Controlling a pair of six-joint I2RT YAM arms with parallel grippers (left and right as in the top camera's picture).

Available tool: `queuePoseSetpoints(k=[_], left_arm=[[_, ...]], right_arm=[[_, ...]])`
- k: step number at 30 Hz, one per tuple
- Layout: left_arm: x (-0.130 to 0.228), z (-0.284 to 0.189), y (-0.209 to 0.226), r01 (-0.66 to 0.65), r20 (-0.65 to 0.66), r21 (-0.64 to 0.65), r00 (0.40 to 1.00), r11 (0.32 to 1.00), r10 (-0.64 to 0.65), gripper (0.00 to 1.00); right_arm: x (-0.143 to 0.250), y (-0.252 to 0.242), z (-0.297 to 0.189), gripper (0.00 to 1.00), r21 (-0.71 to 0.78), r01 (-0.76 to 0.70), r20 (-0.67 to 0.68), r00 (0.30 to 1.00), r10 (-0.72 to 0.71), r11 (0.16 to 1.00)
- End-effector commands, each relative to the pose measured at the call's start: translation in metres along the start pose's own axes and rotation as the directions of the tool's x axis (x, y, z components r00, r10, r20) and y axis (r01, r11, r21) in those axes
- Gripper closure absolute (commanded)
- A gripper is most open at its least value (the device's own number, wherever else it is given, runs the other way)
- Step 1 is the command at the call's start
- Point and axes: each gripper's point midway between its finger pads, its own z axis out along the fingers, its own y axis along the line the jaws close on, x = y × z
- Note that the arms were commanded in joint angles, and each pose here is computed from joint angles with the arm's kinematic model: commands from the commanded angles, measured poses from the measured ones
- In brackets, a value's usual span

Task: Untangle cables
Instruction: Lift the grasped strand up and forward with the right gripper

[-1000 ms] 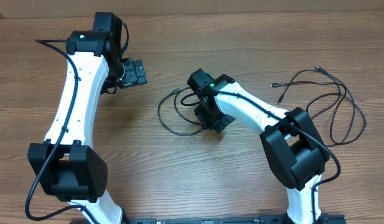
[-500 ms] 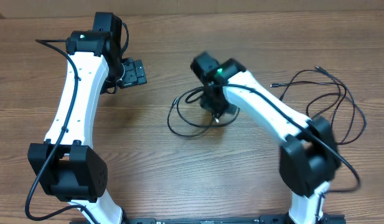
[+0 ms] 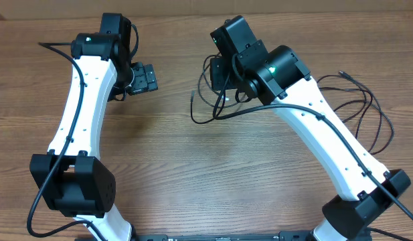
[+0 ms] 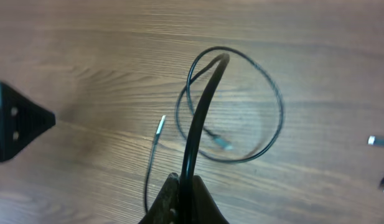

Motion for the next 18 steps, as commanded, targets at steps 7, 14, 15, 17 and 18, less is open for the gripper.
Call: queuePoseSetpoints(k=[7,14,15,17,18], left_arm=[[0.002,0.005,-0.003,0.012,-0.014,0.001,1.000,1.000,-0.012,0.00],[0.002,0.005,-0.003,0.012,-0.014,0.001,1.000,1.000,-0.012,0.00],[0.002,0.005,-0.003,0.012,-0.014,0.001,1.000,1.000,-0.012,0.00],[0.002,0.005,-0.003,0.012,-0.014,0.001,1.000,1.000,-0.012,0.00],[0.002,0.005,-0.003,0.012,-0.014,0.001,1.000,1.000,-0.012,0.00]], right_arm=[[-0.016,0.052,-0.072,0.96,-0.305,0.296,0.172,0.952,-0.253,0.905],[-0.032,0.001,-0.053,0.96,-0.031,0.108,0.173,0.980,-0.102,0.994],[-0.033,-0.002,-0.052,0.96,-0.017,0.079,0.174,0.982,-0.075,0.997],[-0.035,-0.006,-0.050,0.96,0.007,0.050,0.182,0.982,-0.050,0.999],[-0.036,-0.008,-0.050,0.96,0.013,0.048,0.184,0.982,-0.050,0.999]])
